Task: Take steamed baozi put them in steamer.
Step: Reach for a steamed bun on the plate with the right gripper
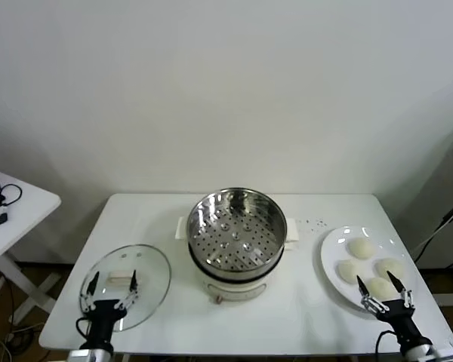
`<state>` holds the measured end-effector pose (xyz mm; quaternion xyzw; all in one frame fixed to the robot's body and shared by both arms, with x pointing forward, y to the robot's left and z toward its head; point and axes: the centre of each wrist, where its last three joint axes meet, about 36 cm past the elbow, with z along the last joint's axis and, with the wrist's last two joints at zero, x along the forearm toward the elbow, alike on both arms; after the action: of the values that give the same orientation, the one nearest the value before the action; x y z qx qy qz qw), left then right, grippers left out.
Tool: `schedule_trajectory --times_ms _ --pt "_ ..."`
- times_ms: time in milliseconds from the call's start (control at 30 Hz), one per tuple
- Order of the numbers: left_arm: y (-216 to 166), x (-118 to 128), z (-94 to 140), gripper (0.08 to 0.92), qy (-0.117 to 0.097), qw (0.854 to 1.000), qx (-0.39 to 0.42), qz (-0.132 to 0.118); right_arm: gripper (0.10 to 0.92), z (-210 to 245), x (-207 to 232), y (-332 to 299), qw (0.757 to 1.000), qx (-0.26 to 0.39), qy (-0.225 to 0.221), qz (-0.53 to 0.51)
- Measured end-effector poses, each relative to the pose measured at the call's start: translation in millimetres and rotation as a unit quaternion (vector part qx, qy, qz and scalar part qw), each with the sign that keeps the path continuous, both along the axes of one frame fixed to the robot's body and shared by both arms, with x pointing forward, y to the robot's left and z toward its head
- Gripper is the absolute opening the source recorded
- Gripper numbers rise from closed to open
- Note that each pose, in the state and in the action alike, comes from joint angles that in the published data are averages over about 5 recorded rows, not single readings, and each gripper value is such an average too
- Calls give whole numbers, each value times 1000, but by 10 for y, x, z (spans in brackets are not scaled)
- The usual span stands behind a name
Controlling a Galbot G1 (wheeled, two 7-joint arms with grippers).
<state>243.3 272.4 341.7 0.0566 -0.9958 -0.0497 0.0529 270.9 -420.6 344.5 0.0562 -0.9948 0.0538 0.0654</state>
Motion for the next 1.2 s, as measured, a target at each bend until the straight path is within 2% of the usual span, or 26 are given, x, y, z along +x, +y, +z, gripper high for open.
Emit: schedule_trajectory --times_ms 167,367,600,800,1000,1200 --pt "-21 20 5 823 0 1000 4 -1 823 165 245 -135 999 -28 6 22" --pt "-61 53 9 823 -1 1000 9 -4 823 473 793 -395 992 -90 24 85" --pt "-95 121 66 823 -8 1000 11 -5 823 876 1590 -718 960 -186 66 201" --pt "-82 172 121 823 -12 1000 12 -3 823 1266 2298 -909 900 -277 121 314" --pt "-78 216 147 823 -11 1000 11 -3 823 1627 2815 -1058 823 -354 195 399" --pt "-92 252 140 823 -7 1000 9 -5 823 1817 3174 -1155 745 -417 275 442"
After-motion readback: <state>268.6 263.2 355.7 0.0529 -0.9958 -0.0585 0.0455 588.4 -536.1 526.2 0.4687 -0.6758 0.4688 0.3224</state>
